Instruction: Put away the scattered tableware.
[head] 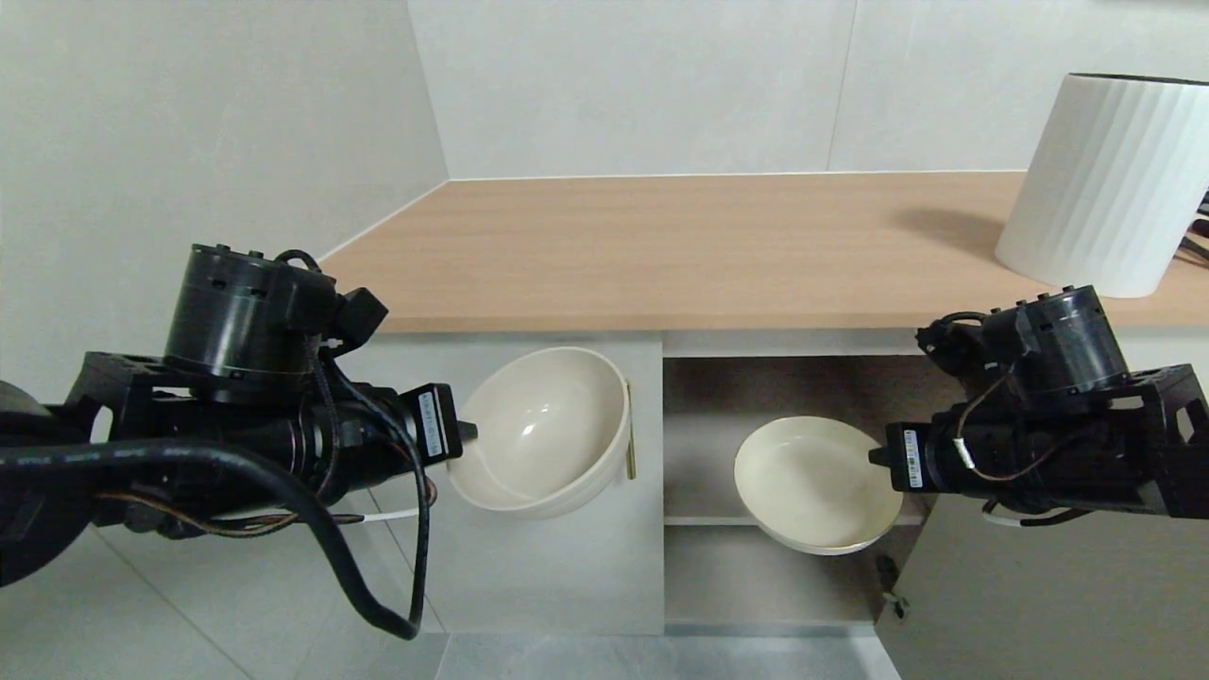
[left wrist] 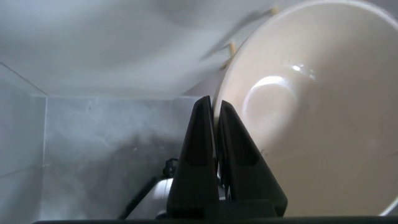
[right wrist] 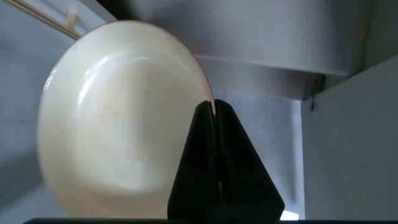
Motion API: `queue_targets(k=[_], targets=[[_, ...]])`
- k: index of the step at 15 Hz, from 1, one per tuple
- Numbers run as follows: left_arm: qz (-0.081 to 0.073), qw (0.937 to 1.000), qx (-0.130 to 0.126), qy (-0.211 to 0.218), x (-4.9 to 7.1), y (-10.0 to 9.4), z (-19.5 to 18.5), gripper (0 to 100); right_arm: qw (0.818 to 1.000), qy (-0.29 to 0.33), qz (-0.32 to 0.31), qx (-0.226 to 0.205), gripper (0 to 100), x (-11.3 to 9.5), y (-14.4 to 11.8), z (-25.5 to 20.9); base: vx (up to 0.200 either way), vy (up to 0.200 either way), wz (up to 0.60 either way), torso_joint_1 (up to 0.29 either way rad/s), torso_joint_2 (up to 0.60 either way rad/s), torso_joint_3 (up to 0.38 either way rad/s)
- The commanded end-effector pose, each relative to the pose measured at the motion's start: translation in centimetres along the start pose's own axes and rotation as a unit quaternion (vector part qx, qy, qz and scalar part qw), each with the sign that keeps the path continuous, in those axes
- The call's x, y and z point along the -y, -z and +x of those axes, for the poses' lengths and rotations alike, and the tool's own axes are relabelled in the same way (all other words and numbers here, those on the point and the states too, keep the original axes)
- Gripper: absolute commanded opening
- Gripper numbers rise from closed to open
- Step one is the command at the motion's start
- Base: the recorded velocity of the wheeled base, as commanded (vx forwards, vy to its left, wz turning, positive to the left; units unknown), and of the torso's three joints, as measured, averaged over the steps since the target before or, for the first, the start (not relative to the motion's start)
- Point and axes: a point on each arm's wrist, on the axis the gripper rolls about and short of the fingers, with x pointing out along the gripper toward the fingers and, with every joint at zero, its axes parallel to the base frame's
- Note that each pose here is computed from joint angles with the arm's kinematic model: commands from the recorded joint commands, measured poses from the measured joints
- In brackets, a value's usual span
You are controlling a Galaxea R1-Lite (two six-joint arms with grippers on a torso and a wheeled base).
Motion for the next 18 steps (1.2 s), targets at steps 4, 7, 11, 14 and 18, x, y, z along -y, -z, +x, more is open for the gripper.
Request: queue_targets(k=[4, 7, 11, 14, 18], targets=[[0.0, 1.0, 0.0, 0.0, 0.0, 0.0, 0.1, 0, 1.0, 0.0, -0.001, -0.003, 0, 0.0, 0.1, 0.2, 0.0, 0.0, 0.0, -0.116, 0.45, 0.327], [0.0, 1.0, 0.0, 0.0, 0.0, 0.0, 0.0, 0, 1.0, 0.0, -0.001, -0.003, 0, 0.0, 0.1, 0.2, 0.0, 0.0, 0.0, -0.035, 0.18, 0.128], [0.0, 1.0, 0.0, 0.001, 0.0, 0.0, 0.0, 0, 1.0, 0.004, -0.002, -0.014, 0, 0.0, 0.4, 0.9, 0.0, 0.0, 0.0, -0.005, 0.01, 0.009], [0.006, 0.9999, -0.011, 0.006, 0.3, 0.4, 0.3, 0, 0.999, 0.009, -0.004, -0.031, 0, 0.0, 0.8, 2.2, 0.0, 0.0, 0.0, 0.0, 0.0, 0.0], [0.026, 0.9982, -0.054, 0.009, 1.2, 2.3, 2.0, 0, 0.997, 0.025, -0.007, -0.076, 0, 0.2, 2.6, 6.7, 0.0, 0.0, 0.0, 0.0, 0.0, 0.0]])
